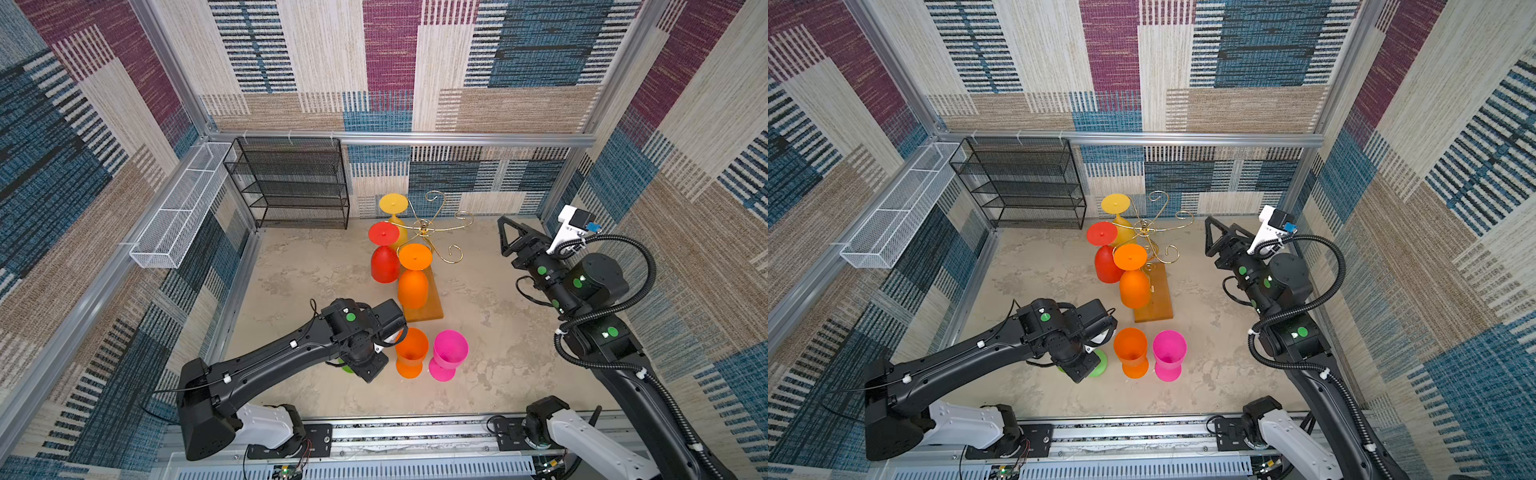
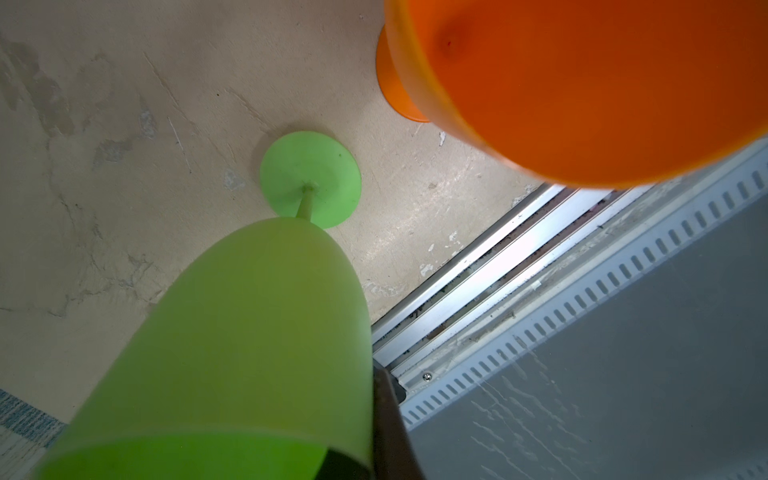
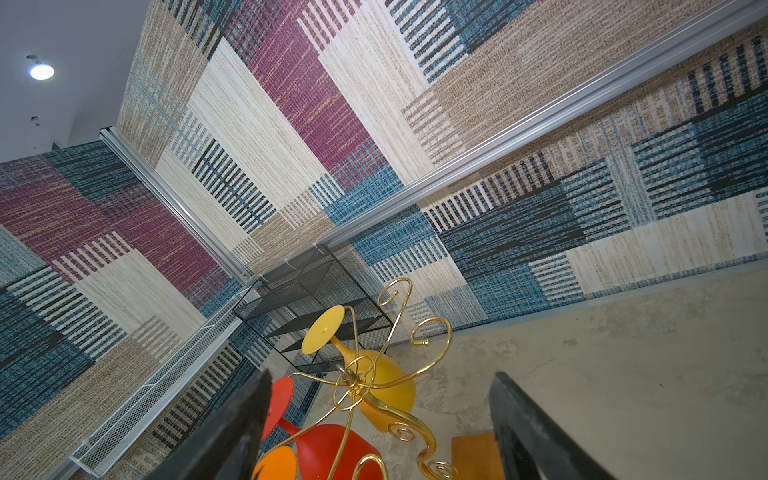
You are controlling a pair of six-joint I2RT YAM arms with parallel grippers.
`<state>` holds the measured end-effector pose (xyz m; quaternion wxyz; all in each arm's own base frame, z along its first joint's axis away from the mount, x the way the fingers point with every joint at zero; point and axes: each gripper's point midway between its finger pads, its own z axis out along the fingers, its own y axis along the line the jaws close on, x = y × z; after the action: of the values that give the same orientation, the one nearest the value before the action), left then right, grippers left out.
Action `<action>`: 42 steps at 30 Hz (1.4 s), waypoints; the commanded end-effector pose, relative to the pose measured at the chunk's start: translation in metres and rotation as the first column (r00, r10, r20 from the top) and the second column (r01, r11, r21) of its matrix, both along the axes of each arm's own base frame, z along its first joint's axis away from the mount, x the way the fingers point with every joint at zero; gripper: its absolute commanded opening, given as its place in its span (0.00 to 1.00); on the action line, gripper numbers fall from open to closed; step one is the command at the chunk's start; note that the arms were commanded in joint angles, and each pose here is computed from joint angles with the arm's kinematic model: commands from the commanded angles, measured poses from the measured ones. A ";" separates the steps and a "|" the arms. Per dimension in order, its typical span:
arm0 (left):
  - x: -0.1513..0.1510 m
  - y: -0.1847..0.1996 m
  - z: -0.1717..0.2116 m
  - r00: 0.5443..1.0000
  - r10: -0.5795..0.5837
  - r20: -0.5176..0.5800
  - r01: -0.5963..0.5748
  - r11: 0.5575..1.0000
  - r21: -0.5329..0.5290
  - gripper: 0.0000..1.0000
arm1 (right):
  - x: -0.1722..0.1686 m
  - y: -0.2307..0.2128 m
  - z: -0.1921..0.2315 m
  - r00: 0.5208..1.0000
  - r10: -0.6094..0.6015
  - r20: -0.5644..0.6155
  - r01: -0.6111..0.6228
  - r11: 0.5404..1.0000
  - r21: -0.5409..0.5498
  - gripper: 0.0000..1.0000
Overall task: Take the wine glass off the wine glass rack
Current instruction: 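Lower the green glass upright beside the orange glass with the left gripper, then open the left gripper and raise it off the green glass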
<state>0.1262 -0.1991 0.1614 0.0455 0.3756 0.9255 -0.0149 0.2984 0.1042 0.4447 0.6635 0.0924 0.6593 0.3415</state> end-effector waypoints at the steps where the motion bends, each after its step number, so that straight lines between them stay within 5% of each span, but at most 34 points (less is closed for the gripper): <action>1: 0.002 0.000 0.001 1.000 0.002 0.006 -0.002 1.000 0.017 0.00 | -0.002 0.001 0.001 1.000 0.010 0.008 -0.010 1.000 -0.011 0.84; 10: 0.002 -0.006 -0.006 0.999 -0.026 -0.024 0.028 0.999 0.044 0.02 | -0.002 0.002 -0.003 1.000 0.015 -0.001 -0.015 1.000 -0.015 0.84; 29: 0.014 -0.014 0.010 0.999 -0.032 0.035 0.032 0.999 0.015 0.39 | -0.003 0.005 -0.005 1.000 0.029 -0.003 -0.029 0.999 -0.019 0.84; 37: 0.028 -0.013 0.061 0.981 0.011 0.194 0.010 0.994 -0.111 0.45 | -0.008 0.018 -0.003 0.993 0.116 -0.005 -0.116 0.993 -0.014 0.82; 42: 0.038 -0.009 0.119 0.932 0.108 0.345 0.000 0.954 -0.301 0.45 | -0.018 0.053 -0.005 0.946 0.322 -0.026 -0.323 0.946 -0.018 0.80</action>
<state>0.1539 -0.2119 0.2537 0.2077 0.3622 0.9060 -0.0692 0.2923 0.1326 0.4383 0.6269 0.0324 0.6750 0.3876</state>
